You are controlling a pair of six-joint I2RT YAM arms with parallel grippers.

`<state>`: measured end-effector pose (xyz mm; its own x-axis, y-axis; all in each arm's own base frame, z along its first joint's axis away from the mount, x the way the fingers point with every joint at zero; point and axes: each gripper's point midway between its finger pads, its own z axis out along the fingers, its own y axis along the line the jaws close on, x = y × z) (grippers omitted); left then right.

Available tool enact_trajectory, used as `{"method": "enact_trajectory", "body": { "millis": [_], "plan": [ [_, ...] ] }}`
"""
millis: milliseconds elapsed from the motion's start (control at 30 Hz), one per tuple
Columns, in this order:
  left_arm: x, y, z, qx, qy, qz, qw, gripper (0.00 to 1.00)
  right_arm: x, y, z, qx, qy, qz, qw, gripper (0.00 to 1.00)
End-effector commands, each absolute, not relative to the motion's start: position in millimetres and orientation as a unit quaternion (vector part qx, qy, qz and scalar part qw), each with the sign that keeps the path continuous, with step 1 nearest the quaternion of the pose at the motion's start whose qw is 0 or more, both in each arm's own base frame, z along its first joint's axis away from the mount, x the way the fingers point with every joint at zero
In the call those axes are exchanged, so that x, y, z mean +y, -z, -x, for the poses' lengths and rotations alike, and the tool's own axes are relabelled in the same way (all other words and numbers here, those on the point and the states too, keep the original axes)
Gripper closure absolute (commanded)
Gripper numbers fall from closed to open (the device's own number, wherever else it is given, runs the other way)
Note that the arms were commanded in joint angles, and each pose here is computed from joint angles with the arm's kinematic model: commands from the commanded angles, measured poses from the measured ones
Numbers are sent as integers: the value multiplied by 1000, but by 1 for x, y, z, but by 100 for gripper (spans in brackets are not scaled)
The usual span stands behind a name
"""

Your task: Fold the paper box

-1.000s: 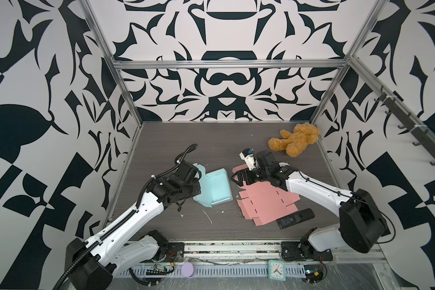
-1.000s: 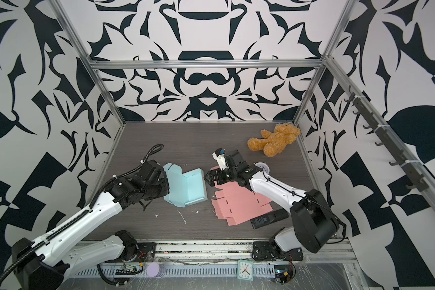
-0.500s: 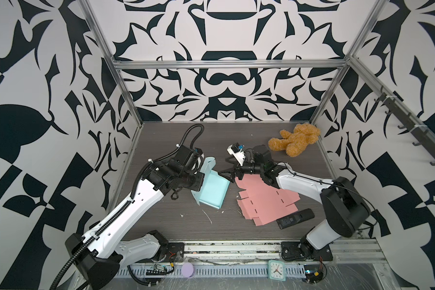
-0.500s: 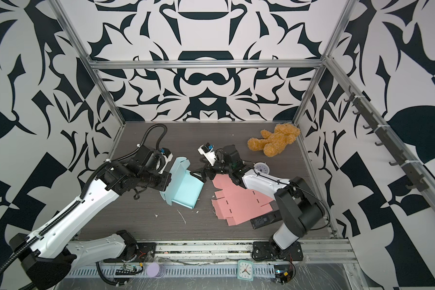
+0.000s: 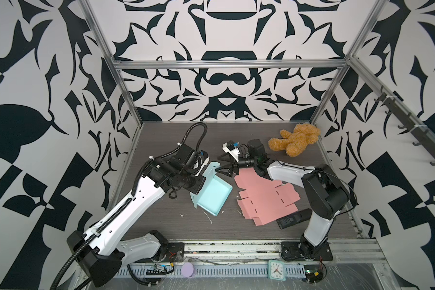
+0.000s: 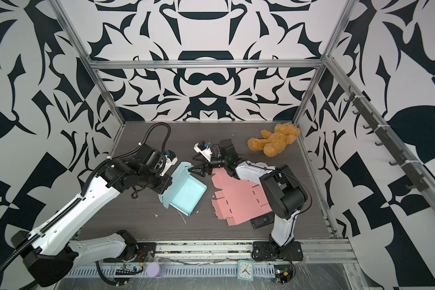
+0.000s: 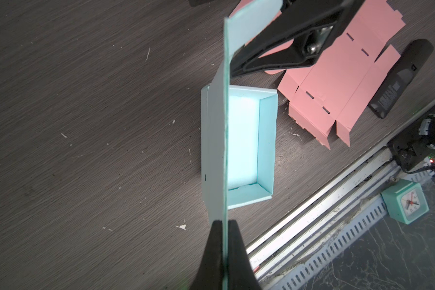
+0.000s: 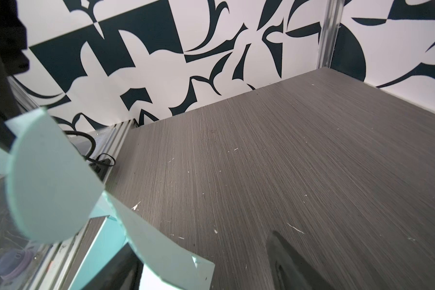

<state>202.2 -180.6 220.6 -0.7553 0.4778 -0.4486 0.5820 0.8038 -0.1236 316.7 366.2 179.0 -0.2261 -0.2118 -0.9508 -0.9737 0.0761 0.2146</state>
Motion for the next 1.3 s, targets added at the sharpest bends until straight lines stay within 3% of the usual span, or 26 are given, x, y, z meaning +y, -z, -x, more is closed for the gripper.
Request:
{"method": "enact_trajectory", "body": {
  "millis": [0,367,967,1267],
  "plan": [
    [-178,-224,-197,927,129,-296,192,94,372,-204,-309,580,-474,511,421,32],
    [-175,-217,-200,929,114,-298,187,94,372,-208,-295,577,-443,533,432,58],
    [-168,-207,-206,933,84,-296,188,94,370,-197,-290,585,-410,555,427,81],
    [-166,-200,-217,936,62,-287,196,85,366,-187,-289,594,-392,559,426,94]
  ]
}}
